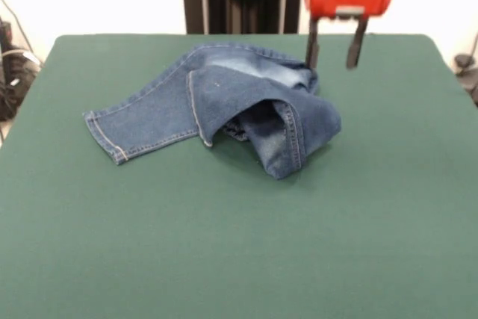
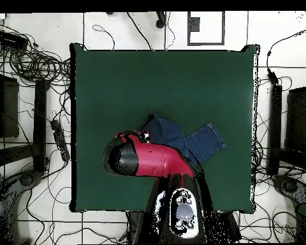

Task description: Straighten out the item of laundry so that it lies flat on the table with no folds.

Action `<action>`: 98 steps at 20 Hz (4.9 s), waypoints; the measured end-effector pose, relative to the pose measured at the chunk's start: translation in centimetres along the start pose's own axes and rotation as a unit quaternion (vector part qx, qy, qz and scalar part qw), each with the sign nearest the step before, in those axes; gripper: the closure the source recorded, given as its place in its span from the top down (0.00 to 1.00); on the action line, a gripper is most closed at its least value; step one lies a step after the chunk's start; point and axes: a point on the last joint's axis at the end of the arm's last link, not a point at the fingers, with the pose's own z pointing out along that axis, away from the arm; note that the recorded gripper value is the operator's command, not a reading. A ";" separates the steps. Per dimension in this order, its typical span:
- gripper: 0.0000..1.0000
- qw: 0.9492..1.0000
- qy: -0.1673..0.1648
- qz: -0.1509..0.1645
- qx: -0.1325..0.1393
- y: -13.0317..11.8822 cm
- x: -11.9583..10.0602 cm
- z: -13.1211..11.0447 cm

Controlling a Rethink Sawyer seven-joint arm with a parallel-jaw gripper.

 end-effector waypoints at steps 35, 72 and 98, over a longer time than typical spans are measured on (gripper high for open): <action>0.00 0.999 -0.009 0.048 0.001 -4.5 3.3 11.6; 0.00 0.999 -0.014 0.042 -0.019 0.1 -3.6 3.9; 0.00 0.997 -0.035 0.055 -0.027 2.9 -13.5 2.9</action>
